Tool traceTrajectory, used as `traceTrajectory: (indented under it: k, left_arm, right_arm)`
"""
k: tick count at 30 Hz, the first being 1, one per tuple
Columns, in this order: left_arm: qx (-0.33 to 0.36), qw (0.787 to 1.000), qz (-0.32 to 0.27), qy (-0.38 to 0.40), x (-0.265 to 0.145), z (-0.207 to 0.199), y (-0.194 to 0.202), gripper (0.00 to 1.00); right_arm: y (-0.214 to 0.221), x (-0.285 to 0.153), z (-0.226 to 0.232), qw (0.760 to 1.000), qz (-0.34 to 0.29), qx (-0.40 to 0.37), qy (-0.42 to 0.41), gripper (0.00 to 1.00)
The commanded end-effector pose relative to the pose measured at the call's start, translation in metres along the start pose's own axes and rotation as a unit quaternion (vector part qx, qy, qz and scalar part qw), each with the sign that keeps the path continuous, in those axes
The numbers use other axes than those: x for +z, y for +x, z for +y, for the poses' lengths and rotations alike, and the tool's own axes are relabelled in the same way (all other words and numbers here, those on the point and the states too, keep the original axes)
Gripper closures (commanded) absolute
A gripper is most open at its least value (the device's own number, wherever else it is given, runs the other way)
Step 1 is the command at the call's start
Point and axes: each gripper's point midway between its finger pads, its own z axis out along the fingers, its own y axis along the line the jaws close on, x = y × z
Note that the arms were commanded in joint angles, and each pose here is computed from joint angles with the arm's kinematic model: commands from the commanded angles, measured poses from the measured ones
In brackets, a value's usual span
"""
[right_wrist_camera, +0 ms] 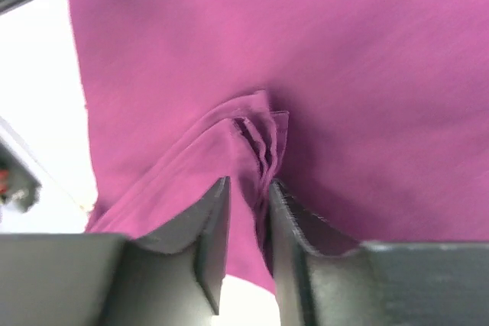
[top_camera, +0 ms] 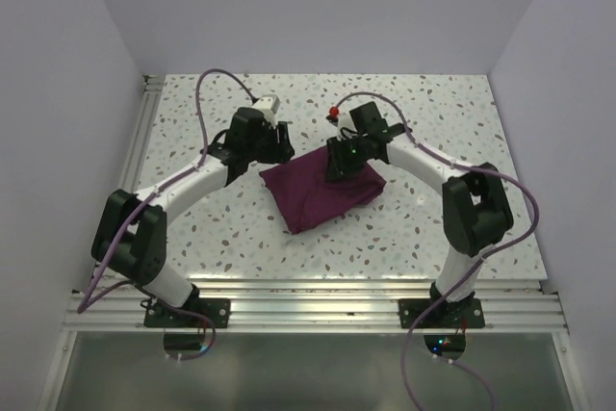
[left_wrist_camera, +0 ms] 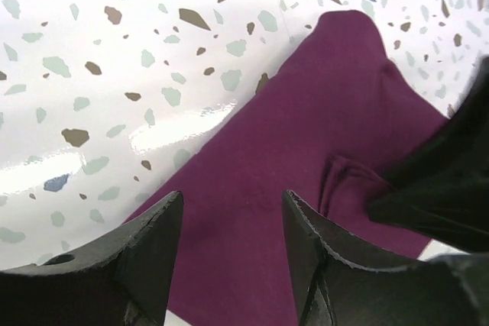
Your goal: Prepare the surgical pack
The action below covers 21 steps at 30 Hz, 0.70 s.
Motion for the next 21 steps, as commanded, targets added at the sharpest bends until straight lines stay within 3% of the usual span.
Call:
traceTrajectory:
  k: [1,6,14,21]
  left_arm:
    - [0.037,0.999,-0.031,-0.021,0.017,0.015,-0.010,0.42]
    - [0.068,0.997,-0.025,-0.022,0.039,0.021,-0.007,0.43]
    - [0.066,0.998,-0.018,0.005,0.053,0.015,0.004,0.44]
    - [0.069,0.997,-0.003,0.033,0.060,0.009,0.018,0.43]
  right_arm:
    - [-0.011,-0.039,0.049,0.994,-0.063,-0.023,-0.090,0.72]
    - [0.011,-0.058,0.063,0.991,-0.058,-0.026,-0.122,0.90]
    - [0.069,-0.082,0.045,0.997,-0.046,-0.002,-0.055,0.89]
    - [0.117,-0.116,0.027,0.996,-0.079,0.026,0.015,0.91]
